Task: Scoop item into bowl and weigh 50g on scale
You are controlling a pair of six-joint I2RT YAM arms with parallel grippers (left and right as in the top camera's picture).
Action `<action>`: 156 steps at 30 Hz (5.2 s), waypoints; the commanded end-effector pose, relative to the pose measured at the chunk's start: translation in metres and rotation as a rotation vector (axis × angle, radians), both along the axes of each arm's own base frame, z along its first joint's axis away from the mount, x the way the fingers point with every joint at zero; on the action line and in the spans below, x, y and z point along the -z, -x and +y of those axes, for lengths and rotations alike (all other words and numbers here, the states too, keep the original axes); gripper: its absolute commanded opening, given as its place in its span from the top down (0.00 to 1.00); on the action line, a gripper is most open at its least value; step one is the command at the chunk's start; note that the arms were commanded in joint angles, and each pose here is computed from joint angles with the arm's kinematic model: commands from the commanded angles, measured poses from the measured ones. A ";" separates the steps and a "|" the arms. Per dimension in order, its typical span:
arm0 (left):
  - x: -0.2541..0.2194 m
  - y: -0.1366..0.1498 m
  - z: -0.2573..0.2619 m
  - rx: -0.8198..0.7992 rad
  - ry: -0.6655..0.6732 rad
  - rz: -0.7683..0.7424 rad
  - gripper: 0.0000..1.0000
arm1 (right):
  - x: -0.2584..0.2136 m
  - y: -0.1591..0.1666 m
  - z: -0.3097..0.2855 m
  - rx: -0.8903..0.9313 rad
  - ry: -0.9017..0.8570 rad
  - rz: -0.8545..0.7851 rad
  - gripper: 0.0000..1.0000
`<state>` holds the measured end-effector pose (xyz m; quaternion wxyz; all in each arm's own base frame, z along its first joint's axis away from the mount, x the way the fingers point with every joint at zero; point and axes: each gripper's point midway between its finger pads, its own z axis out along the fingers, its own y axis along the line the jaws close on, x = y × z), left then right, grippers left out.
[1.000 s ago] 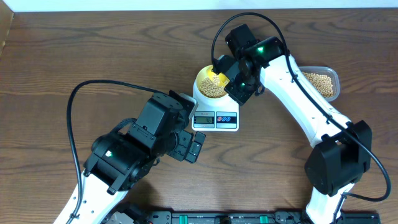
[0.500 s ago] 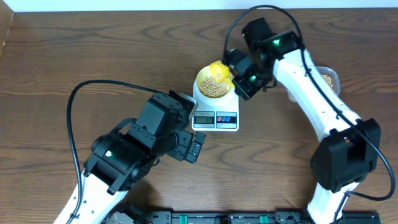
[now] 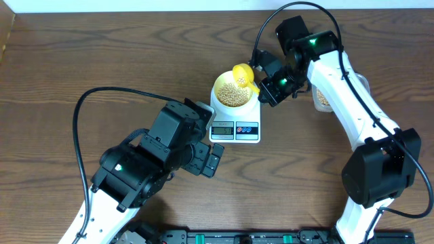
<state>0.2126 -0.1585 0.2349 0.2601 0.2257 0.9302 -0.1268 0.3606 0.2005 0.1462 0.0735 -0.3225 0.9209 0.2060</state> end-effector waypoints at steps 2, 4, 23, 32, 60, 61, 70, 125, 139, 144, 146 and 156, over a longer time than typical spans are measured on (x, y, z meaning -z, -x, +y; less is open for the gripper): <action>-0.004 -0.001 0.000 -0.009 0.006 -0.007 0.00 | -0.009 -0.004 0.003 0.010 -0.032 -0.009 0.99; -0.004 -0.001 0.000 -0.008 0.007 -0.007 0.00 | -0.009 -0.004 0.003 0.010 -0.032 -0.009 0.99; -0.004 -0.001 0.000 -0.009 0.007 -0.007 0.00 | -0.033 -0.016 -0.066 0.199 -0.289 0.115 0.99; -0.004 -0.001 0.000 -0.009 0.007 -0.007 0.00 | -0.033 -0.003 -0.155 0.351 -0.299 0.178 0.99; -0.004 -0.001 0.000 -0.009 0.007 -0.007 0.00 | 0.002 0.010 -0.254 0.684 0.286 0.216 0.99; -0.004 -0.001 0.000 -0.009 0.007 -0.007 0.00 | 0.002 0.010 -0.254 0.690 0.298 0.217 0.98; -0.004 -0.001 0.000 -0.009 0.007 -0.007 0.00 | 0.003 0.010 -0.256 0.736 0.432 0.201 0.98; -0.004 -0.001 0.000 -0.009 0.007 -0.007 0.00 | 0.000 0.018 0.006 -0.160 0.282 -0.131 0.99; -0.004 -0.001 0.000 -0.009 0.007 -0.007 0.00 | 0.010 0.004 0.027 -0.182 0.260 -0.187 0.99; -0.004 -0.001 0.000 -0.008 0.007 -0.007 0.00 | 0.019 0.003 0.025 -0.191 0.329 -0.197 0.99; -0.004 -0.001 0.000 -0.008 0.007 -0.007 0.00 | 0.020 0.002 0.026 -0.186 0.334 -0.200 0.99; -0.004 -0.001 0.000 -0.009 0.007 -0.007 0.00 | 0.027 0.001 0.023 -0.152 0.353 -0.189 0.99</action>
